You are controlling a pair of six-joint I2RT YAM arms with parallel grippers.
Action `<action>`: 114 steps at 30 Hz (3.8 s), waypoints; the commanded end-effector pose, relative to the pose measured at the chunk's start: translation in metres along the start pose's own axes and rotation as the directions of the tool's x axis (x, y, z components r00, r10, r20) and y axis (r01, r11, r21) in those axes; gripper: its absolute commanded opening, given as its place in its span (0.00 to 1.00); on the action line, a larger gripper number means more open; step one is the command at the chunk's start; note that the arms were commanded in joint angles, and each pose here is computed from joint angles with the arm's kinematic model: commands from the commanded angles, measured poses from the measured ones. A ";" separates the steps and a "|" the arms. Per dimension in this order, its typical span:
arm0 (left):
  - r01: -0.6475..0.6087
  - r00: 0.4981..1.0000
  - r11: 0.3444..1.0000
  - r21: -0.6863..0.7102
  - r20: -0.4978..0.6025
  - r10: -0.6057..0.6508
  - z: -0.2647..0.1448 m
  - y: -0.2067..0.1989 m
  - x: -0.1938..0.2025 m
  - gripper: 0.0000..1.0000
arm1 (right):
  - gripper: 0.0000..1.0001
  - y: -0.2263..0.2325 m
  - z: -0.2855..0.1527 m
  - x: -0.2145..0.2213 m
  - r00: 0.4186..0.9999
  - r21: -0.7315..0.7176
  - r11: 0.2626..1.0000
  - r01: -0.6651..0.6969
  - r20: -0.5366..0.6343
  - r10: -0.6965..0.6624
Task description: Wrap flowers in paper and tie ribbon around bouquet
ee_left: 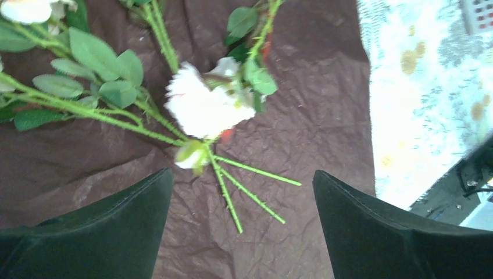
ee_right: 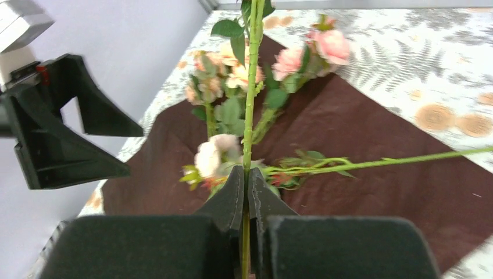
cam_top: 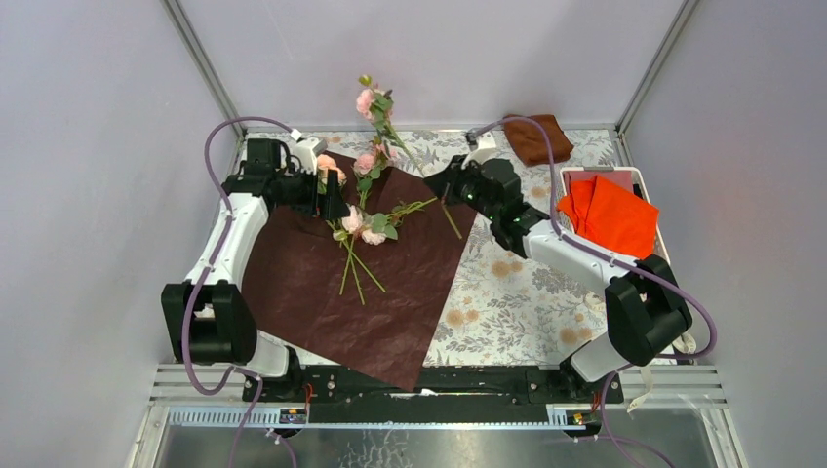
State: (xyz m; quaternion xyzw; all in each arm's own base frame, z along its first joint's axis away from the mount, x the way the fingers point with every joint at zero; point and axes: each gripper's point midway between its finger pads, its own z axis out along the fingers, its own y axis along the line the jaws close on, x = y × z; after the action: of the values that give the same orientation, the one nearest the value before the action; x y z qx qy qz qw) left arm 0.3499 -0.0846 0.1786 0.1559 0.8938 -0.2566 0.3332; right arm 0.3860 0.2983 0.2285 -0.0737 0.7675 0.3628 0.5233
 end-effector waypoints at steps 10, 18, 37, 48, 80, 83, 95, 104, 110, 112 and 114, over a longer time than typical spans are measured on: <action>0.198 0.923 0.906 0.375 0.239 -0.301 -0.023 -0.072 -0.078 0.99 | 0.00 0.163 0.028 0.004 0.990 -0.391 0.919 0.045 0.138 0.010; 0.256 0.883 0.874 0.413 0.268 -0.385 -0.015 -0.066 -0.089 0.49 | 0.00 0.183 0.028 0.038 0.998 -0.480 0.875 0.059 0.053 -0.038; 0.341 0.934 0.937 -0.068 0.135 -0.330 -0.022 0.063 0.022 0.00 | 0.94 -0.054 0.090 0.099 0.505 -0.625 0.610 0.488 -0.368 -0.781; 0.424 0.905 0.902 -0.075 0.054 -0.421 0.006 0.082 0.056 0.00 | 0.88 -0.106 0.108 0.150 0.353 -0.664 0.567 0.488 -0.444 -0.824; 0.455 0.889 0.886 -0.087 -0.003 -0.457 0.105 0.069 0.031 0.32 | 0.00 0.051 0.078 -0.028 0.947 -0.193 0.934 -0.301 0.050 0.316; 0.431 0.902 0.897 -0.101 0.039 -0.429 0.091 0.065 0.023 0.51 | 0.00 0.065 0.113 -0.006 0.952 -0.153 0.945 -0.289 0.061 0.300; 0.386 0.920 0.896 -0.219 0.155 -0.359 0.012 0.096 0.006 0.65 | 0.00 0.065 0.180 0.050 0.894 0.053 0.941 -0.334 0.333 0.299; 0.476 0.879 0.796 -0.373 0.204 -0.430 -0.046 0.172 0.054 0.85 | 0.99 0.073 0.195 0.088 0.985 0.115 0.991 0.072 0.150 -0.089; 0.317 0.930 0.770 -0.554 0.024 -0.366 -0.081 0.207 0.111 0.99 | 0.99 0.010 0.115 0.073 0.860 0.153 0.862 0.482 -0.271 -0.433; 0.218 0.935 0.775 -0.593 -0.102 -0.341 -0.086 0.207 0.141 0.99 | 1.00 -0.039 0.078 0.072 0.847 0.179 0.878 0.444 -0.403 -0.346; 0.121 0.921 0.765 -0.632 -0.217 -0.324 -0.093 0.209 0.171 0.99 | 1.00 -0.095 0.044 0.070 0.840 0.275 0.873 0.403 -0.490 -0.234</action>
State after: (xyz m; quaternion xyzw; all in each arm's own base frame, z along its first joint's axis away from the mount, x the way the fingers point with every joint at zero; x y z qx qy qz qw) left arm 0.3290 0.1411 0.0864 -0.1265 0.9459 -0.0488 0.2948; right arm 0.4238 0.4061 0.1001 -0.2035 0.8448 0.1590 0.4687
